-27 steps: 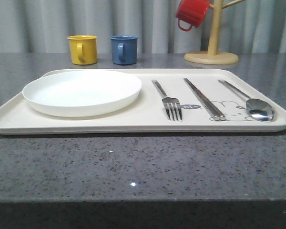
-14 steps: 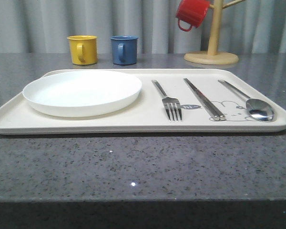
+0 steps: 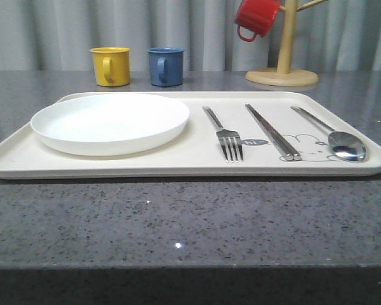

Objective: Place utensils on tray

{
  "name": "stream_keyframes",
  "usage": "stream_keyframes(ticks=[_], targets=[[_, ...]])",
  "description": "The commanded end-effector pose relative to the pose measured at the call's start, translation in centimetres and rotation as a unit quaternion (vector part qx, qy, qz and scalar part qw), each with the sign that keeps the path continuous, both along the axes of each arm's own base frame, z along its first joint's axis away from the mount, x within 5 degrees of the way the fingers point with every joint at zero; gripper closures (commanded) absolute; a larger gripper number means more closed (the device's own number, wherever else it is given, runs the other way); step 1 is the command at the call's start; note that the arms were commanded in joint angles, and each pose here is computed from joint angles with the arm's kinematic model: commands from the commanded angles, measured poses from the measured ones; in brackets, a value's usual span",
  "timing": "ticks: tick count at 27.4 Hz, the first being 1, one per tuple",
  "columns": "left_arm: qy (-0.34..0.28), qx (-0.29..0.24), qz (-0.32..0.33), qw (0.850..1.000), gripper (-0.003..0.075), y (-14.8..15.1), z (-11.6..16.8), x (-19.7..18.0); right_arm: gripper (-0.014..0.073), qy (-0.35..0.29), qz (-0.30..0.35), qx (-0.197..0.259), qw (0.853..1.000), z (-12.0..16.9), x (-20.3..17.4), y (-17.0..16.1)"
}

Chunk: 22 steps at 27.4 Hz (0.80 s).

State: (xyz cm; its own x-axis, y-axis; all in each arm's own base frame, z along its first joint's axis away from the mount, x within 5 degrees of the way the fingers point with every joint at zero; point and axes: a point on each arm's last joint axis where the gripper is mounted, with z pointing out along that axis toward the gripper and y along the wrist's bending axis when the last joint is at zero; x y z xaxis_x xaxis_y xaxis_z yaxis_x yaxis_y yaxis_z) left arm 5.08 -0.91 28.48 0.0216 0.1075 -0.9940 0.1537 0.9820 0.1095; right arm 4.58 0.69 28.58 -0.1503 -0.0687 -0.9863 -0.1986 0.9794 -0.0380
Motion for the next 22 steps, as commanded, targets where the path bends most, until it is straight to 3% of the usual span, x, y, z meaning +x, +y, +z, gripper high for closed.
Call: stream_keyframes(ticks=[1,10,22], targets=[[-0.045,-0.016,0.003,0.999,0.0738,0.1,1.5,-0.1,0.0665,-0.044,0.002,0.002,0.999,1.3,0.1,0.0],[-0.044,-0.016,0.004,0.999,0.0738,0.1,1.3,-0.1,0.0665,-0.044,0.002,0.002,0.999,1.3,0.1,0.0],[-0.031,-0.014,0.056,0.998,0.0738,0.6,-5.8,-0.1,0.0665,-0.045,0.002,0.002,0.999,1.4,0.1,0.0]])
